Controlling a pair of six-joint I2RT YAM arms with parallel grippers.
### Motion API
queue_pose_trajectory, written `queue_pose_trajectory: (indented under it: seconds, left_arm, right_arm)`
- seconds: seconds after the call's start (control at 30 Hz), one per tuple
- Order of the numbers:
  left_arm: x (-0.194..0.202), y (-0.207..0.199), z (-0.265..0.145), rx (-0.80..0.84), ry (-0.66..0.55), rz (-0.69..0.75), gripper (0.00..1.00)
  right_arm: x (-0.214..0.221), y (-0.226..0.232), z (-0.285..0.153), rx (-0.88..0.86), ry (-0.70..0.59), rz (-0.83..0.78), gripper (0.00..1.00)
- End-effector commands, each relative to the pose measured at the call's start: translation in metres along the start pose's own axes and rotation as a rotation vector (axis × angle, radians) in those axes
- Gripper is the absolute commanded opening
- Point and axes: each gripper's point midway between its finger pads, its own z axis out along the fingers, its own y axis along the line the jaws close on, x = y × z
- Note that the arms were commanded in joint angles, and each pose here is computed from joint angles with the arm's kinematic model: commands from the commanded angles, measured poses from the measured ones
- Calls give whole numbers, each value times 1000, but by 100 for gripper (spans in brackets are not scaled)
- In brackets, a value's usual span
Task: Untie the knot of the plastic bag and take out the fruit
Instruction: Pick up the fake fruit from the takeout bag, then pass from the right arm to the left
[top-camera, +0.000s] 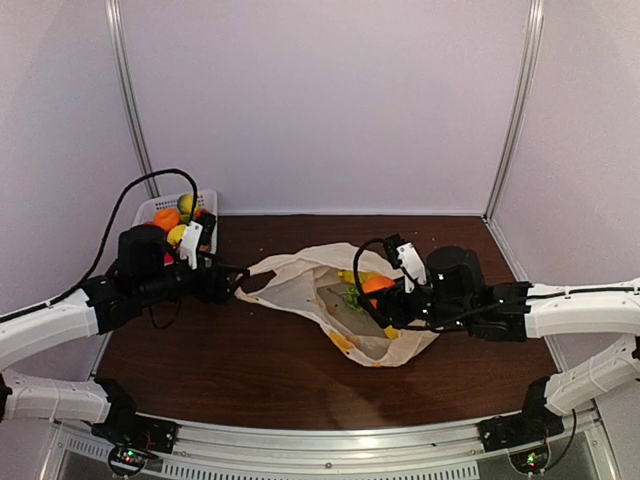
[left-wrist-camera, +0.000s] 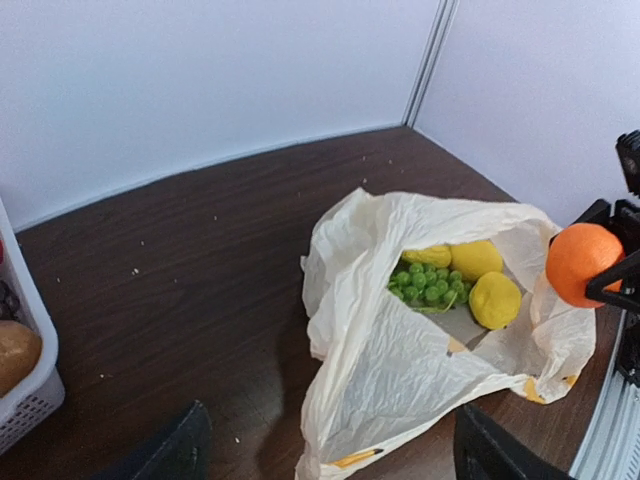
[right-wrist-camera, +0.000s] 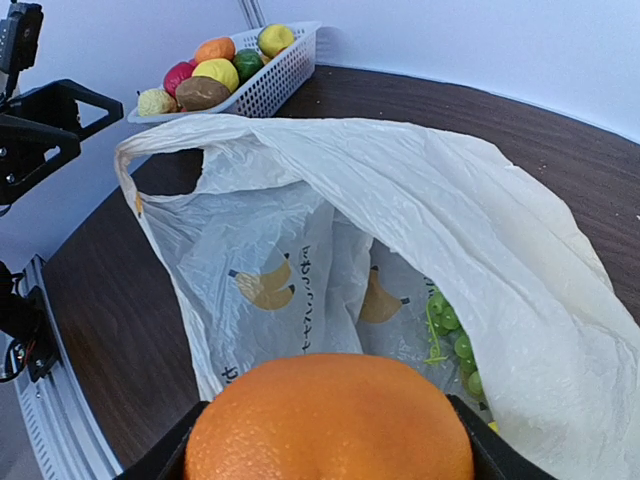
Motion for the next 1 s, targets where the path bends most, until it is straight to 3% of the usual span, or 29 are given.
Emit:
queue_pose_trajectory:
  seconds: [0.0, 0.13, 0.3, 0.5, 0.97]
  left_arm:
    - [-51, -30, -41, 53, -178, 143, 87]
    - [-57, -69, -61, 126, -218, 252, 88]
    - [-44, -131, -52, 209, -199, 422, 90]
    - [-43, -200, -41, 307, -283, 609, 91]
    - [-48, -249, -17, 372, -378, 682, 98]
  right_arm:
    - [-17, 21, -7, -136, -23, 60, 62]
    - [-33, 49, -15, -296, -26, 85, 62]
    - [-55, 91, -38, -534, -33, 124, 63]
    - [-71, 122, -67, -732, -45, 177, 63]
    - [-65, 150, -80, -889, 0, 207, 64]
